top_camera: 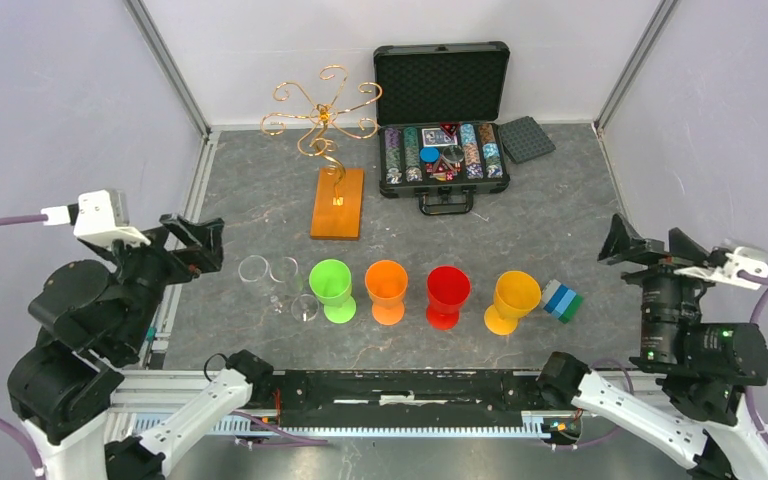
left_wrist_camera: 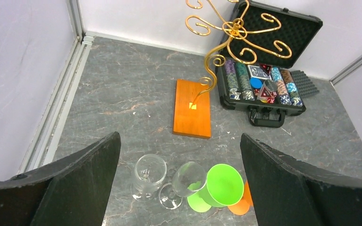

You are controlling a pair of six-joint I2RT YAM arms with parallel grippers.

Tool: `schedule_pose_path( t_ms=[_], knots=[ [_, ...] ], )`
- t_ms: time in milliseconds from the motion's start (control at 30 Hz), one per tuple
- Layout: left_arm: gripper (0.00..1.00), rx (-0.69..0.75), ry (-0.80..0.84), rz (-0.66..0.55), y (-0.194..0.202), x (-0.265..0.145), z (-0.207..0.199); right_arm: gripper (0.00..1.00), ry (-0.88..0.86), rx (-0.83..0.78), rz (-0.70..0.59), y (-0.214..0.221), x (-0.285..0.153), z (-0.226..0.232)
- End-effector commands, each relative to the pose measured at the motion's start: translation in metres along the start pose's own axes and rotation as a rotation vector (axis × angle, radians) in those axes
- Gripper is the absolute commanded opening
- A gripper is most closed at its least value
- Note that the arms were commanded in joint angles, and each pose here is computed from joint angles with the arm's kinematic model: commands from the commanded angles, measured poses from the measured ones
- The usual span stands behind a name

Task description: Take the wine glass off the wine glass rack

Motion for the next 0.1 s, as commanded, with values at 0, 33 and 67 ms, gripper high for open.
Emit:
schedule_pose_path(
  t_ms=[0, 33, 67],
  knots=[
    [1.0, -0.046, -0.017, -0.064, -0.0118, -0.0067, 0.0034, 0.98, 0.035, 0.05, -0.011, -0.0076, -0.0038, -0.0098],
    [1.0, -0.049, -0.021, -0.066, -0.0121, -0.0066, 0.0036, 0.98, 0.035, 0.056, -0.01, -0.0074, -0.004, -0.01],
    [1.0, -0.047, -0.021, -0.069, -0.0122, -0.0069, 0.0039, 0.98, 0.037, 0.06, -0.011, -0.0072, -0.0042, -0.0102]
  ],
)
Point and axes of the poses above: each gripper's point midway between its finger pads, its own x axis out along the fingers, its own z axis along the line the jaws close on, y = z × x, the point moved 9 cm from there along -x, back along the fingers, and after that the axes turned 7 degrees about x, right-handed, at the moved point
